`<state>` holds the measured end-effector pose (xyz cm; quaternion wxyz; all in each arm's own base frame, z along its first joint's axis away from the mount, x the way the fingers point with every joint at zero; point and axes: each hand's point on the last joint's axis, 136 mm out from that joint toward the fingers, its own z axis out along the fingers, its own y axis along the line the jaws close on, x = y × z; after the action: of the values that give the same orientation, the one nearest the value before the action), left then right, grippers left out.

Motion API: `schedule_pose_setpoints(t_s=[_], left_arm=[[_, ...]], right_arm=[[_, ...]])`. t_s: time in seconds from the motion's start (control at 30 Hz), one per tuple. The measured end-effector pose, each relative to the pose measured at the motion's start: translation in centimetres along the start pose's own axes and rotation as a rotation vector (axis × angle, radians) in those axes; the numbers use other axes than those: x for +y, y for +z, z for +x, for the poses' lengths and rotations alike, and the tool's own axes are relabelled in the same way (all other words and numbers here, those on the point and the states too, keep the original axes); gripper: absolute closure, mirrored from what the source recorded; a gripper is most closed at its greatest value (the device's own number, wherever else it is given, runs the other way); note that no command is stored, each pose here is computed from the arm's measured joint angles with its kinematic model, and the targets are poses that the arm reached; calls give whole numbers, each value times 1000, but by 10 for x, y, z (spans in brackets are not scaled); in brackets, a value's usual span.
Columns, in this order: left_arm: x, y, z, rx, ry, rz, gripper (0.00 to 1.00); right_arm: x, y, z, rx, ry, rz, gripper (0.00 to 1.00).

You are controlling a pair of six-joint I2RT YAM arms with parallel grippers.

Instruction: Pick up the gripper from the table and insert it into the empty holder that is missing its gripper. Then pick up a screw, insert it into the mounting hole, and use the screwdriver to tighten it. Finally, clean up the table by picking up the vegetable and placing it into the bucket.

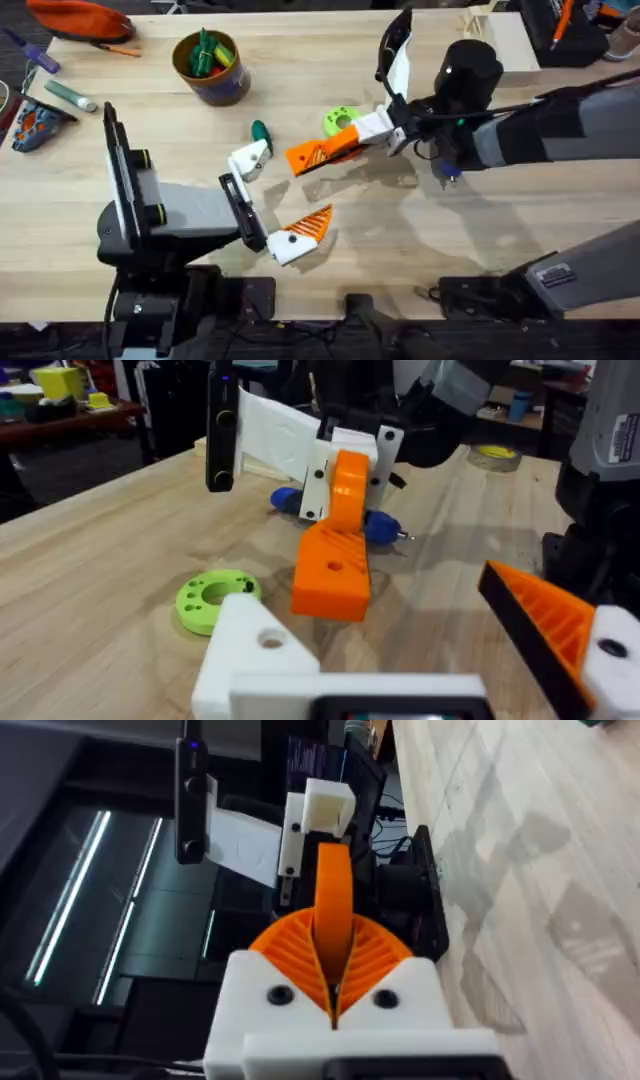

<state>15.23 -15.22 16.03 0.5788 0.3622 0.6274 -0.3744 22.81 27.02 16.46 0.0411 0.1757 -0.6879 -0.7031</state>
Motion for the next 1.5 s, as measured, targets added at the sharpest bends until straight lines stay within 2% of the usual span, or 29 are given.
schedule_pose_setpoints(t_s=[0.73,1.07,1.5], left_arm=[[0,0,0,0,0,0,15],[0,0,0,0,0,0,15],[0,0,0,0,0,0,15]], right_arm=[[3,8,4,26,2,-6,993],[9,15,-5,43,-21,-12,993],[8,23,-4,49,-6,-10,993]])
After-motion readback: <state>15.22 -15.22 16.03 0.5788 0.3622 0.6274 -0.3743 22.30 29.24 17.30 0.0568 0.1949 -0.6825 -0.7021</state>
